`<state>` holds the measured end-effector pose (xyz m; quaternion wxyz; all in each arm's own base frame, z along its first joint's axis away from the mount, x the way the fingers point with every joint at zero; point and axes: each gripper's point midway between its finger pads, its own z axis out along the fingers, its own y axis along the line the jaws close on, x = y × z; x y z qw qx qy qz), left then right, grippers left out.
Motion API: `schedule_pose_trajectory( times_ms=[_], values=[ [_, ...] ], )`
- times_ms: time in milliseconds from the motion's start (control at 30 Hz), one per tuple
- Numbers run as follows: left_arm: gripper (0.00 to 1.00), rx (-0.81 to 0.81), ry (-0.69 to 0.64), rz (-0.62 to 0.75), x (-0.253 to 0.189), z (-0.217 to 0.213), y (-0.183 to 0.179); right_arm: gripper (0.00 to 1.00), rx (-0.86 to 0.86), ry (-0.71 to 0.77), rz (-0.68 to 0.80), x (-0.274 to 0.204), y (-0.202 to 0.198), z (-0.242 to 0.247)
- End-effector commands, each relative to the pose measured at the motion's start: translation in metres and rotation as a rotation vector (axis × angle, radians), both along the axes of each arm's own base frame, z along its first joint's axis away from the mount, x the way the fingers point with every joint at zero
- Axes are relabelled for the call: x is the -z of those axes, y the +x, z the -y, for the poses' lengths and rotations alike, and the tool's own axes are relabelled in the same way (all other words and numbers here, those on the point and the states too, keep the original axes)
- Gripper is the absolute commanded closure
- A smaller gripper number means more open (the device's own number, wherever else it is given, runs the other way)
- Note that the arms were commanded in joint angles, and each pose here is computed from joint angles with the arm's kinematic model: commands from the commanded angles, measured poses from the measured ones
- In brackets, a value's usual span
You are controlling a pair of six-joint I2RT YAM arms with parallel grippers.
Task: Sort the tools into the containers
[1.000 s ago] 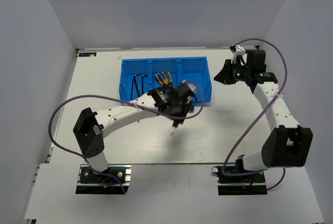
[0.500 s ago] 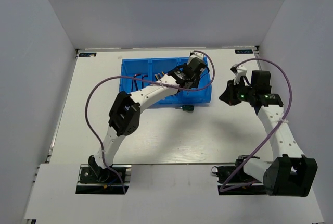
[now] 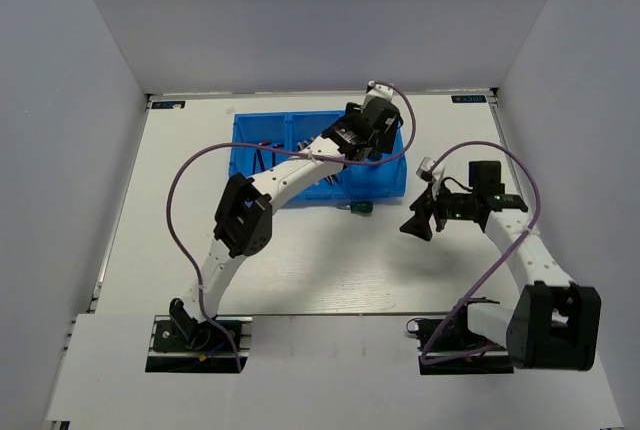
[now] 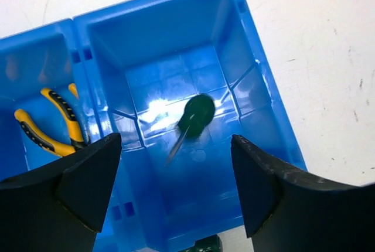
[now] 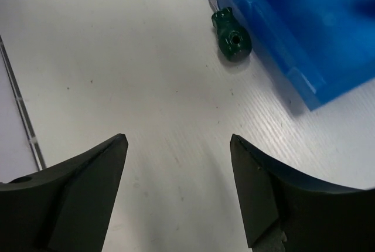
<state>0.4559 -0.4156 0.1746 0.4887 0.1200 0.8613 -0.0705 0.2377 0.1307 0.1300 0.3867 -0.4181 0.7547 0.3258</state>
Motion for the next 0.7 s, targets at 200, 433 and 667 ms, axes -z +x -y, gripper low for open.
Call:
schedule_pose_trajectory(
  times_ms=[200,433,667],
  values=[
    [0.07,-0.102,-0.181,0.247,-0.199,-0.092,-0.051,0.20,-0.307,-0.074,0.252,0.016,0.047,-0.037],
    [0.07,-0.262,-0.188,0.093,-0.123,-0.211,-0.148,0.20,-0.377,-0.153,0.377,0.023,0.076,-0.074],
    [0.05,-0.374,-0.257,-0.003,-0.085,-0.267,-0.204,0.19,-0.480,-0.203,0.422,0.035,0.078,-0.095]
  ],
)
